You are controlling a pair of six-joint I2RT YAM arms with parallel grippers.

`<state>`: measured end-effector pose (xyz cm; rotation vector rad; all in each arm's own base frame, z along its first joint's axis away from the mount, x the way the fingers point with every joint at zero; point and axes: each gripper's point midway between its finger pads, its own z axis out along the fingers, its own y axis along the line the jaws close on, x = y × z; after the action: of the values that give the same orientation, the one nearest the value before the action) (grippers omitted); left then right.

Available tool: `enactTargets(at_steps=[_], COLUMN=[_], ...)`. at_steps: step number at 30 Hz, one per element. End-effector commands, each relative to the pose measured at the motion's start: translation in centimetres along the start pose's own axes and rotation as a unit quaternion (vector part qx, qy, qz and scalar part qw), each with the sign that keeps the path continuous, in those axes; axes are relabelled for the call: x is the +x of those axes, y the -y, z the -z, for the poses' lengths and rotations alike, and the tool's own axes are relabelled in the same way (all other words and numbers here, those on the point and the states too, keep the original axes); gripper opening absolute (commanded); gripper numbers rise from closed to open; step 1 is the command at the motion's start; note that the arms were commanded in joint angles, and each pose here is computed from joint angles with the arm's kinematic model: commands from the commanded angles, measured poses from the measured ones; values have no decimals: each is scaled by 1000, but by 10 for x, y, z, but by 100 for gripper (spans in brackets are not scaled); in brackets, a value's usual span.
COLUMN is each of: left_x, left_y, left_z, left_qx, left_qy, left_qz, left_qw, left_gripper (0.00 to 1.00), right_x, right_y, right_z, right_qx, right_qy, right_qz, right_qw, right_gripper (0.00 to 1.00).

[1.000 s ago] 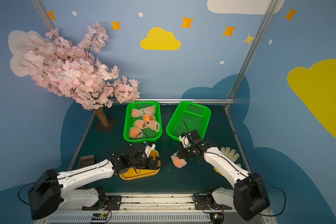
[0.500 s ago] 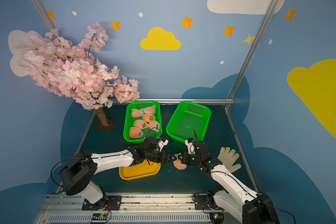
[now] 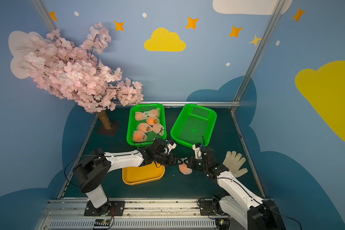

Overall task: Remove foam nets from oranges
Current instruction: Remove the foam net from the orange.

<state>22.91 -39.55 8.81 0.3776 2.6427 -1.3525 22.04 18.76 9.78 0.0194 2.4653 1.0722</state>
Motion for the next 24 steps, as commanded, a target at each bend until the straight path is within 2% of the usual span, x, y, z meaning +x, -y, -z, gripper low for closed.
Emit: enactTargets(at_steps=[1,12,18,22,24], left_x=[5,-3,-8,-11,-12], left_y=[-6,-12,-9,-1,3], left_z=[-3,-20,-29,-29,-27], left_qx=[-13,-11,6,16,18], left_qy=[-19,-23,-26,-29,-30], left_qz=[-1,-2,-12,-25,-32], left_qw=[1000,1000,1000,999,999], left_gripper=[65,61,44,25,19], right_x=[-1,3,2,2,1], right_y=[0,6,8,10,10], right_z=[-1,-9,-10,-9,-7], right_qx=[-10,-21,-24,-21,-15], right_qy=[1,-8,-9,-10,-10], right_qz=[-8,-41,-51,-54,-52], right_qw=[1000,999,998,998,998], right_gripper=[0,0,0,0,0])
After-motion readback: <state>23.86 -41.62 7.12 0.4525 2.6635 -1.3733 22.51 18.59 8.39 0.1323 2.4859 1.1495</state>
